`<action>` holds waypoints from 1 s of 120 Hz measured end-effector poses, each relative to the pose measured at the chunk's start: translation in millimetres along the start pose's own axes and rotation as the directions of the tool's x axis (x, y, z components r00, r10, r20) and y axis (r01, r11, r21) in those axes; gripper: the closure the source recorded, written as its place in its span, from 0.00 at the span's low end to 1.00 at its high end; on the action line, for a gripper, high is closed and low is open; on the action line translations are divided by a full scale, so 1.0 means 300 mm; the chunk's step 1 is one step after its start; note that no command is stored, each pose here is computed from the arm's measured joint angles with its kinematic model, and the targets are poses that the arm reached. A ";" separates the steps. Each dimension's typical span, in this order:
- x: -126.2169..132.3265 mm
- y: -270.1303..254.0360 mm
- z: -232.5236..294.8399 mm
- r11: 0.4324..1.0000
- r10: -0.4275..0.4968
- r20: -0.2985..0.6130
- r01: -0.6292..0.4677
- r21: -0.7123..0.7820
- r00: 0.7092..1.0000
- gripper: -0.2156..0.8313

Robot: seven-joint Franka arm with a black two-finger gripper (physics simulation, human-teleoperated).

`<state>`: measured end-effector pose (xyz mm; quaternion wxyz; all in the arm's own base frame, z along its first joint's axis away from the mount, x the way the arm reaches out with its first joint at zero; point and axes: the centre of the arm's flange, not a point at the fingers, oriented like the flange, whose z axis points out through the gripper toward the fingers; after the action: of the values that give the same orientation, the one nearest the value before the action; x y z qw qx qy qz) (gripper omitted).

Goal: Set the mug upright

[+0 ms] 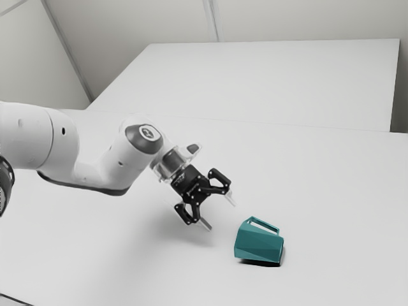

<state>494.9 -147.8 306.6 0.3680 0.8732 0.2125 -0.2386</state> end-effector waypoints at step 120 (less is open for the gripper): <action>0.062 0.079 0.257 0.988 -0.081 0.035 0.085 -0.127 0.996 0.79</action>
<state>502.6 -216.7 261.5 0.4164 0.8345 0.2580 -0.2524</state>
